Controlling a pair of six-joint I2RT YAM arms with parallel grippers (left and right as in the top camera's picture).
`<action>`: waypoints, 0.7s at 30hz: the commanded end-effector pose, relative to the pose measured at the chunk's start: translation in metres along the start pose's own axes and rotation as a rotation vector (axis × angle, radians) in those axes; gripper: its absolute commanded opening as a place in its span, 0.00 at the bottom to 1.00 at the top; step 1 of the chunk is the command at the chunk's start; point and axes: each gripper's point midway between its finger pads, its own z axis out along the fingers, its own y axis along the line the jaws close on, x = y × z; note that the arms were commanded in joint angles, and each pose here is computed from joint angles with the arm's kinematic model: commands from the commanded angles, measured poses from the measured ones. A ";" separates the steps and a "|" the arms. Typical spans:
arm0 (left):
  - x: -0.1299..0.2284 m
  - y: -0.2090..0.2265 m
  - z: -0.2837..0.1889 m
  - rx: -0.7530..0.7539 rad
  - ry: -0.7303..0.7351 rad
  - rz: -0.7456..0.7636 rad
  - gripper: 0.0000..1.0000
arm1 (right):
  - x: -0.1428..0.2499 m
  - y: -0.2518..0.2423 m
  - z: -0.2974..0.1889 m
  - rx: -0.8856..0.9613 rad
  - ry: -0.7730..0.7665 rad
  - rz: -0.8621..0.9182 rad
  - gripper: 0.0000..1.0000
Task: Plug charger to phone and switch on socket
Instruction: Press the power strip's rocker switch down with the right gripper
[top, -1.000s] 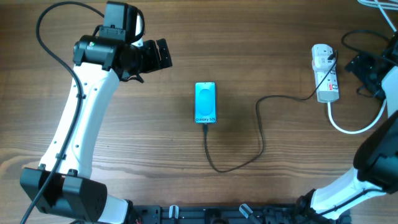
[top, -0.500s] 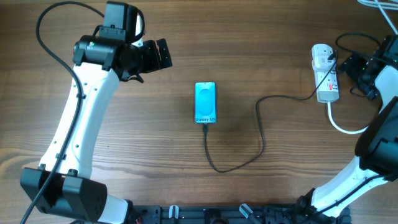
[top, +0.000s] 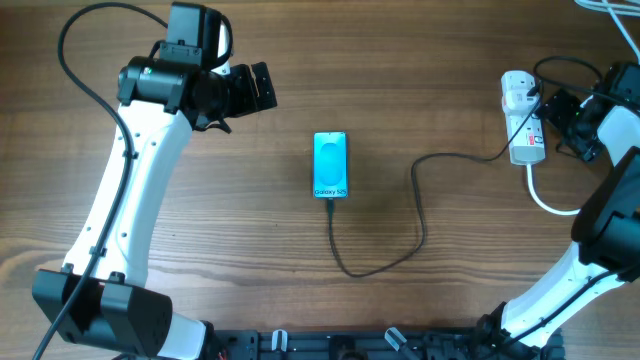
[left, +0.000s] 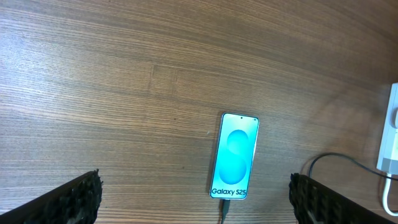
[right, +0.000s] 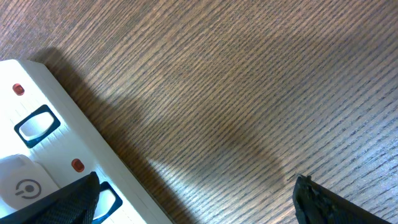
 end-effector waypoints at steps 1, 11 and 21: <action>-0.004 0.002 0.000 -0.011 -0.011 0.003 1.00 | 0.009 0.002 0.007 -0.012 0.030 0.003 1.00; -0.004 0.002 0.000 -0.011 -0.011 0.003 1.00 | 0.012 0.003 0.007 -0.023 0.046 0.004 1.00; -0.004 0.002 0.000 -0.011 -0.011 0.003 1.00 | 0.028 0.007 0.019 -0.058 0.108 0.011 1.00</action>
